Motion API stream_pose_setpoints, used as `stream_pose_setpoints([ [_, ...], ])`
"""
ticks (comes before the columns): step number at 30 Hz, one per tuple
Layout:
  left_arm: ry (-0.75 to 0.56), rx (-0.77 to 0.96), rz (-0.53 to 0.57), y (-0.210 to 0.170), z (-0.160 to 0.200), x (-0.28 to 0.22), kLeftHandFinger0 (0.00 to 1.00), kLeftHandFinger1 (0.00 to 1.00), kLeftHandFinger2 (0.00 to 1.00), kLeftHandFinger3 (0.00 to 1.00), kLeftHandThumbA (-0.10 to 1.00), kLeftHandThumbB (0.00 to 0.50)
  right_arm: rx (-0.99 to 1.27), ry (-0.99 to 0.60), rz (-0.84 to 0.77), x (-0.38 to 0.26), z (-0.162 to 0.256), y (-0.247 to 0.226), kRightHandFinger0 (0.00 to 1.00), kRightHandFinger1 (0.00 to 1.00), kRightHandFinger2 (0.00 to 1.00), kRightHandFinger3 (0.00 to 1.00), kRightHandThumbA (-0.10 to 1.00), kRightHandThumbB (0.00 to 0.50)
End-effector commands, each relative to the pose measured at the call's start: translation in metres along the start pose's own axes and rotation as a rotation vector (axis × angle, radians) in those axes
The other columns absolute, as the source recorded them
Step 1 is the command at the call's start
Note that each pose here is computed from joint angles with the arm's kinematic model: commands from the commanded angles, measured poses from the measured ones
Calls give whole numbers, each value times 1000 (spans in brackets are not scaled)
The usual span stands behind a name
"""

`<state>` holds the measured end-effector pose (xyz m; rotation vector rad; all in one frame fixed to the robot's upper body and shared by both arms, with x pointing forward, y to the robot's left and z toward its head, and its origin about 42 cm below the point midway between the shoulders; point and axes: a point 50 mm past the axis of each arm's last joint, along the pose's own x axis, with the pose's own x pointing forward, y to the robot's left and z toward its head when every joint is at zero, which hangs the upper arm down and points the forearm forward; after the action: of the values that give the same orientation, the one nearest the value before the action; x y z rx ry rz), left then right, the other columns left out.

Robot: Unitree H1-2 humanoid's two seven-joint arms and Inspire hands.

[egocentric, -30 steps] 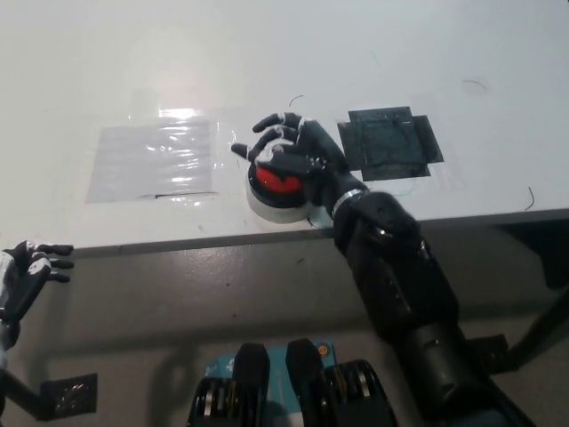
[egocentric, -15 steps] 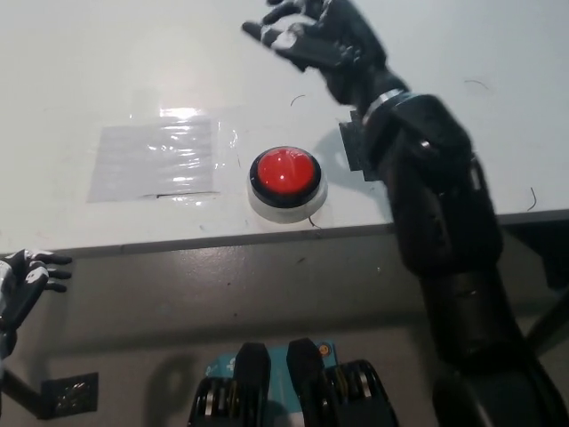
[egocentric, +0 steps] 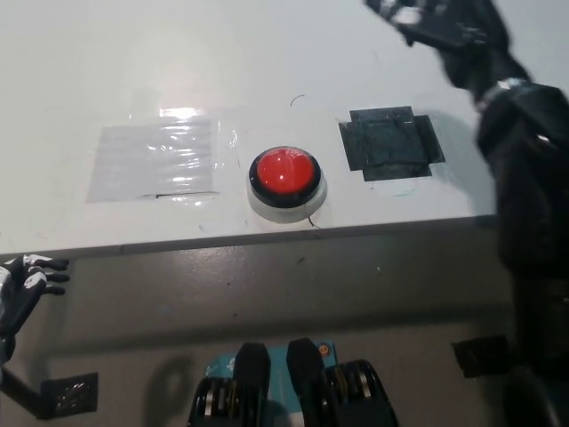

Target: The robot uses its right hand to make a fist and press the red button kept in the middle of the desk

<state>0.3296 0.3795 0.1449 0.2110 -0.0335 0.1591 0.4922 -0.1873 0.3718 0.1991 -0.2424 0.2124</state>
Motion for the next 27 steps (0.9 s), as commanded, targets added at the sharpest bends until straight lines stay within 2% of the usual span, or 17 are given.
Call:
stream_pose_setpoints([
  [1, -40, 40, 0, 11, 14, 2, 582, 580, 633, 598, 576, 0, -31, -109, -5, -11, 38, -15, 251, 492, 707, 747, 872, 108],
  [3, -49, 36, 1, 11, 13, 3, 571, 569, 621, 594, 568, 0, -47, -139, -35, -28, 45, -37, 303, 581, 703, 672, 892, 121],
  [7, -43, 27, 2, 11, 13, 3, 578, 572, 618, 573, 555, 4, -76, -148, -86, -46, 46, -60, 306, 490, 498, 483, 890, 119],
  [8, -45, 29, 3, 11, 12, 3, 571, 568, 615, 575, 554, 0, -101, -145, -104, -62, 43, -76, 379, 495, 474, 458, 906, 78],
  [10, -46, 19, 7, 11, 12, 2, 541, 549, 600, 583, 535, 0, -123, -133, -147, -77, 39, -91, 408, 435, 375, 379, 917, 70],
  [14, -49, 14, 3, 13, 13, 4, 554, 562, 609, 598, 539, 7, -125, -95, -222, -100, 26, -117, 397, 430, 368, 359, 911, 108],
  [15, -44, 34, 6, 13, 14, 5, 539, 549, 602, 591, 555, 13, -117, -79, -244, -107, 20, -124, 424, 452, 383, 367, 915, 128],
  [16, -43, 57, 9, 13, 15, 5, 588, 590, 640, 604, 579, 13, -114, -64, -281, -115, 15, -131, 415, 440, 375, 373, 900, 133],
  [17, -40, 53, 9, 13, 15, 6, 597, 605, 661, 621, 594, 27, -113, -37, -333, -130, 2, -143, 310, 379, 346, 357, 878, 98],
  [18, -41, 54, 8, 13, 15, 5, 601, 607, 661, 621, 596, 28, -97, -21, -345, -138, -5, -148, 319, 392, 347, 355, 876, 86],
  [20, -42, 49, 5, 13, 15, 5, 609, 609, 662, 630, 587, 11, -82, 8, -401, -152, -18, -157, 263, 358, 331, 351, 849, 98],
  [21, -49, 40, 9, 14, 16, 6, 595, 595, 646, 625, 580, 14, -79, 24, -437, -155, -24, -160, 196, 322, 319, 354, 845, 126],
  [23, -54, 44, 1, 15, 15, 6, 578, 586, 642, 632, 579, 0, -60, 50, -471, -164, -35, -165, 204, 312, 316, 360, 835, 119],
  [25, -53, 46, 0, 14, 15, 6, 565, 572, 627, 621, 585, 4, -59, 55, -481, -168, -39, -166, 183, 294, 299, 355, 837, 96],
  [27, -46, 43, 9, 13, 16, 6, 567, 575, 626, 601, 582, 19, -45, 67, -492, -178, -49, -166, 215, 296, 296, 348, 819, 56],
])
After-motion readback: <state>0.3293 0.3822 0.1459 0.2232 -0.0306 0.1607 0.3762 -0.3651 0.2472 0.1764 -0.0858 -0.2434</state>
